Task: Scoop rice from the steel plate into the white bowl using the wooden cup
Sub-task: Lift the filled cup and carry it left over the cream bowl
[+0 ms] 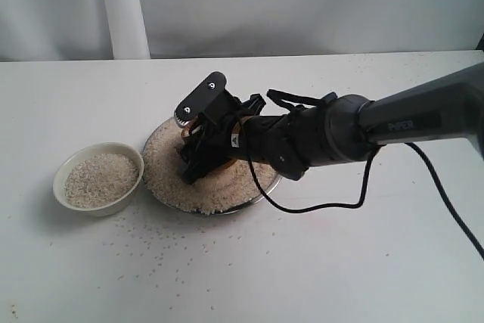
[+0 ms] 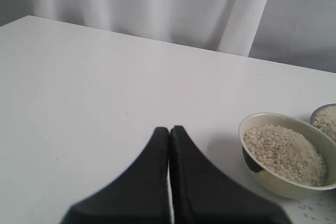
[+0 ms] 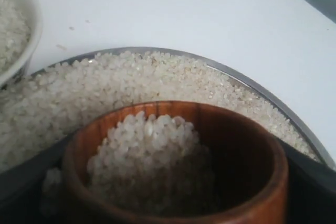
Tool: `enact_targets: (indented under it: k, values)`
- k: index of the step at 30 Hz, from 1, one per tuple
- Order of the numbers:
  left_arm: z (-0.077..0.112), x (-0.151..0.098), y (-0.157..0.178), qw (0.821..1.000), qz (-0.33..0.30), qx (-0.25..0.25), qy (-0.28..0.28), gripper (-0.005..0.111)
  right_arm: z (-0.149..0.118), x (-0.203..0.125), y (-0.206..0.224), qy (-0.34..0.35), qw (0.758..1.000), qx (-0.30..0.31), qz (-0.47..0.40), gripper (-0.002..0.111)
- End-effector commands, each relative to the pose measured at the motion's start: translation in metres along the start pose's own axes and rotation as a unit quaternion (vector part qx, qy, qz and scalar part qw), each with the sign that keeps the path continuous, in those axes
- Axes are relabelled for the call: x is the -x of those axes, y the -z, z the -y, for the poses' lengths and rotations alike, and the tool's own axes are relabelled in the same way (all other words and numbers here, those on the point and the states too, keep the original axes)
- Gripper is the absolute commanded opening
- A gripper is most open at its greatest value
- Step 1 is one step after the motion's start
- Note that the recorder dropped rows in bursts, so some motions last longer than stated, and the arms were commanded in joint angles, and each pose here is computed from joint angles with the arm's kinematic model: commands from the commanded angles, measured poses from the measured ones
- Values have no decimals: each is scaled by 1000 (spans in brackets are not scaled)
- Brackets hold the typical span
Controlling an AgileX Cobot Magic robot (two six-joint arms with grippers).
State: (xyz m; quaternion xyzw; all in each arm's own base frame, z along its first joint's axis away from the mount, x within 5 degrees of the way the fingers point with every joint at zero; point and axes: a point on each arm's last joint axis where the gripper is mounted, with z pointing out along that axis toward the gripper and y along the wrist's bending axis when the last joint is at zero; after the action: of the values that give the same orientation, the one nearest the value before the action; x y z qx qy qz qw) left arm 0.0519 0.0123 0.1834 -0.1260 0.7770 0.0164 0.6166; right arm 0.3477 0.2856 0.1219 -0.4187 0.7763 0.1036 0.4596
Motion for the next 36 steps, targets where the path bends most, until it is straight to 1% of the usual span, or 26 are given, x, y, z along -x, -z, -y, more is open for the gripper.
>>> enact_targets:
  k: [1, 6, 11, 12, 16, 18, 22, 25, 30, 33, 36]
  values:
    - [0, 0, -1, 1000, -1, -2, 3, 0, 8, 23, 17, 14, 999, -10, 38, 0]
    - [0, 0, -1, 1000, -1, -2, 3, 0, 8, 39, 33, 83, 996, -9, 35, 0]
    - [0, 0, -1, 1000, -1, -2, 3, 0, 3, 54, 44, 127, 991, -7, 39, 0]
    - [0, 0, -1, 1000, -1, -2, 3, 0, 3, 58, 44, 130, 991, -5, 29, 0]
    - [0, 0, -1, 1000, -1, -2, 3, 0, -3, 88, 48, 149, 989, 3, 1, 0]
    - [0, 0, -1, 1000, -1, -2, 3, 0, -6, 107, 52, 164, 986, 0, 13, 0]
    - [0, 0, -1, 1000, -1, -2, 3, 0, -21, 142, 61, 205, 977, -4, 57, 0]
    - [0, 0, -1, 1000, -1, -2, 3, 0, -31, 159, 64, 239, 968, -7, 80, 0]
    - [0, 0, -1, 1000, -1, -2, 3, 0, -52, 171, 48, 274, 958, 1, 80, 0]
    - [0, 0, -1, 1000, -1, -2, 3, 0, -64, 167, 30, 308, 949, 3, 68, 0]
    - [0, 0, -1, 1000, -1, -2, 3, 0, -74, 156, 10, 365, 930, 5, 44, 0]
